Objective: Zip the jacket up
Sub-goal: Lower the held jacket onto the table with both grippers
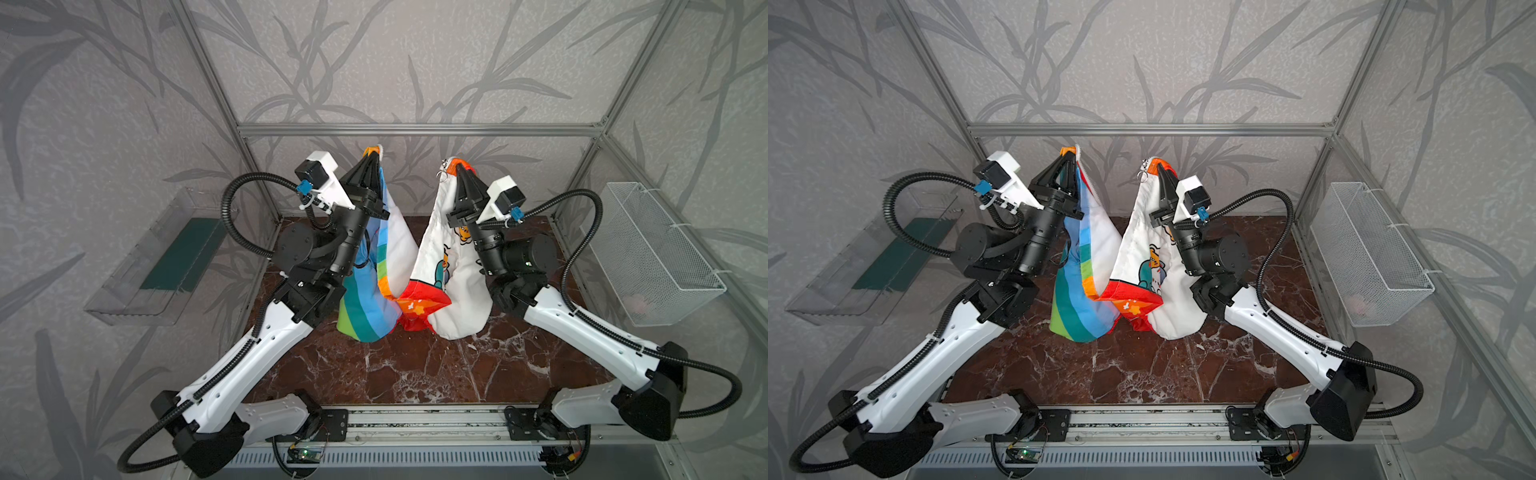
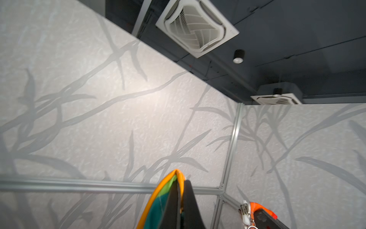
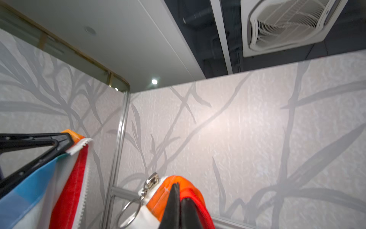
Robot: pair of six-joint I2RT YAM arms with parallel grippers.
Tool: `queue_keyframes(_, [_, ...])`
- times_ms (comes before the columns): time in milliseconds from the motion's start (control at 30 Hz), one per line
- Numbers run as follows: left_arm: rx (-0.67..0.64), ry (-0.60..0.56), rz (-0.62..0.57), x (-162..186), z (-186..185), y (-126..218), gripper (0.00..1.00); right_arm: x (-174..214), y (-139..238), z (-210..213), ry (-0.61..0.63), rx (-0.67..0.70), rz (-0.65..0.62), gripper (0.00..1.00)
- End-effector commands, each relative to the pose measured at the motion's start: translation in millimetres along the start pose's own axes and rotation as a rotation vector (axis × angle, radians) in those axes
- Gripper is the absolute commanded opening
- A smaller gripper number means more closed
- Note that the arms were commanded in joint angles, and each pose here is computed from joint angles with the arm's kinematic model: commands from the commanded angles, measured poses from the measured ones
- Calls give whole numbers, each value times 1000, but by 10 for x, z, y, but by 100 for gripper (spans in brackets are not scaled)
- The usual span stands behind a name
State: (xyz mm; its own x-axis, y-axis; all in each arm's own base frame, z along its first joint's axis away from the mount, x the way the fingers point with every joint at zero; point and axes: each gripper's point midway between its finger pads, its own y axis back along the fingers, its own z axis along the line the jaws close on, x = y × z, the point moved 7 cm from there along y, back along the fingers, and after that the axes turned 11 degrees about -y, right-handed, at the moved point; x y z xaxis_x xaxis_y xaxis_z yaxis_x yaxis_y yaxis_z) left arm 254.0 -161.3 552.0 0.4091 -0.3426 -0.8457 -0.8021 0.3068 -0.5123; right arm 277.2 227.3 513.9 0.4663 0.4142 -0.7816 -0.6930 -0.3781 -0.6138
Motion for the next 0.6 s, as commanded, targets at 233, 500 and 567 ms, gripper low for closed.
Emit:
queue_keyframes(233, [10,155,172,765,452,-100,0,617,-125,-447,-104,-1,341,0])
queue_keyframes(500, [14,329,452,1835,534,793,0,1842,1343,-414,-491,195,872,0])
queue_keyframes(567, [-12,353,516,2050,532,1048,0,2096,1702,-365,-567,281,1003,0])
